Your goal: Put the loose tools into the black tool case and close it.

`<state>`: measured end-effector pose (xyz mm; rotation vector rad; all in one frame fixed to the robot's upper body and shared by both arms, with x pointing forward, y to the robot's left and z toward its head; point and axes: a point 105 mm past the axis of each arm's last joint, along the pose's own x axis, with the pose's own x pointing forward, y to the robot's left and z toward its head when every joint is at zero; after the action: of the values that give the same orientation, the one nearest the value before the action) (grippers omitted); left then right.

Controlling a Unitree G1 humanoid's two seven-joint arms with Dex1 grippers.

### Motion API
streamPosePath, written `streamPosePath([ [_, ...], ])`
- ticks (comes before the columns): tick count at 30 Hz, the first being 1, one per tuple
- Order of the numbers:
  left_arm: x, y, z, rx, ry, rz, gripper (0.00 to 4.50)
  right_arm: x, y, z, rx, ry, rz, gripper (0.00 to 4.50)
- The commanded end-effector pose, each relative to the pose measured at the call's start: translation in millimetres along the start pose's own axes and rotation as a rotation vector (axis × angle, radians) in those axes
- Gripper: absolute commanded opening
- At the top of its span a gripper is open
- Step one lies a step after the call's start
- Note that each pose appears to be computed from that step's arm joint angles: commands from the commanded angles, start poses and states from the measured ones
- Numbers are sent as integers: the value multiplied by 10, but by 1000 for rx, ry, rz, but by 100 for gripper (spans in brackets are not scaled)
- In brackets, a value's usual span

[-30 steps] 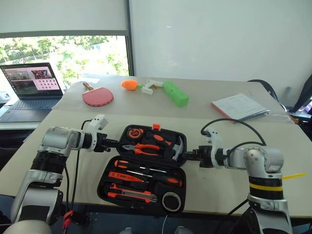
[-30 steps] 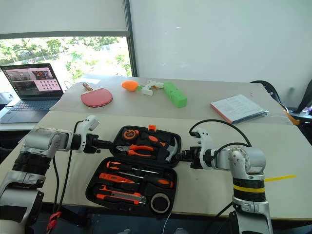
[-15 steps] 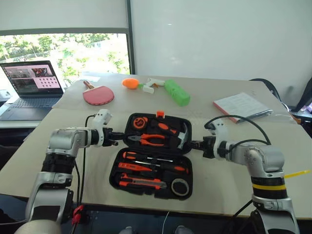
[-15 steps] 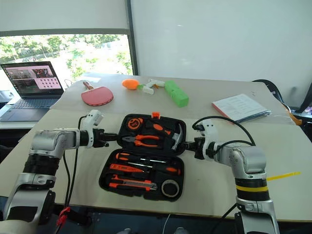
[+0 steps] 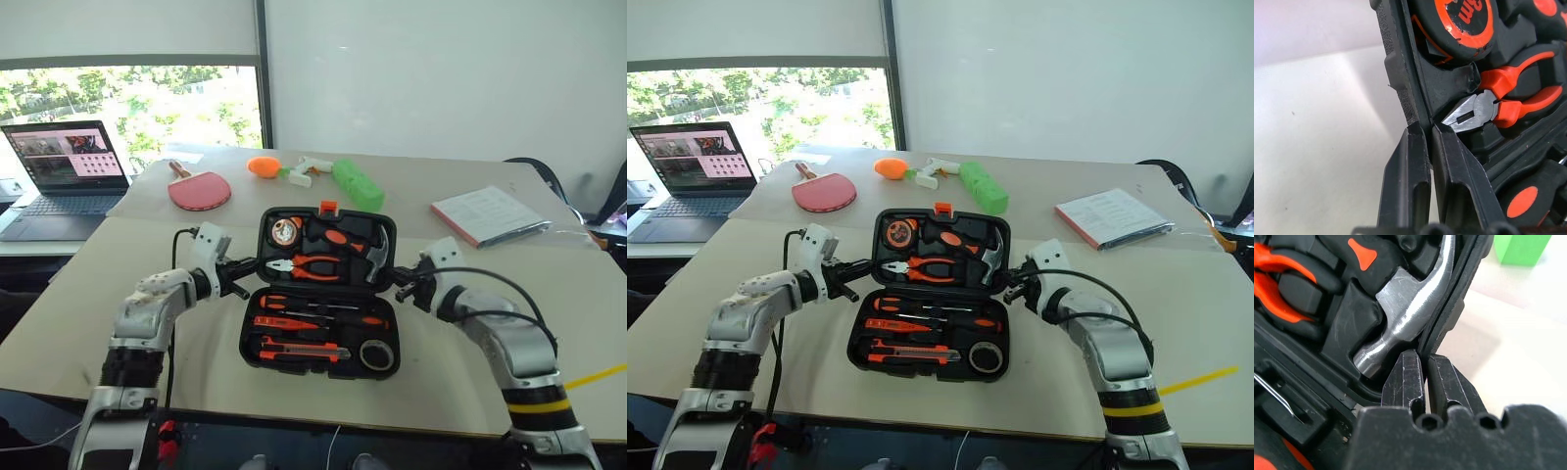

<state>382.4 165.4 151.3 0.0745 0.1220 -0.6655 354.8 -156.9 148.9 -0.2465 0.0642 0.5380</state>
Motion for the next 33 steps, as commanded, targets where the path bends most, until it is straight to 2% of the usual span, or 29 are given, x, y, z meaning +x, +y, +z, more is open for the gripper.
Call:
streamPosePath([
  [1,-51,-3,252,157,-124,64,0,-119,151,394,-208,-198,40,3],
  [6,-147,44,250,265,-176,162,0,-247,246,341,-373,-247,26,3],
  [13,-263,21,224,371,-217,216,0,-355,215,238,-626,-288,-59,3],
  [23,-454,60,39,471,-203,275,0,-501,187,-43,-787,-277,-79,3],
  [31,-562,85,-72,459,-162,283,0,-582,264,-239,-839,-261,-21,3],
  [32,-580,83,-76,455,-157,281,0,-592,279,-251,-840,-260,-11,43],
  [33,-612,81,-91,449,-147,279,36,-611,298,-269,-843,-254,4,87],
])
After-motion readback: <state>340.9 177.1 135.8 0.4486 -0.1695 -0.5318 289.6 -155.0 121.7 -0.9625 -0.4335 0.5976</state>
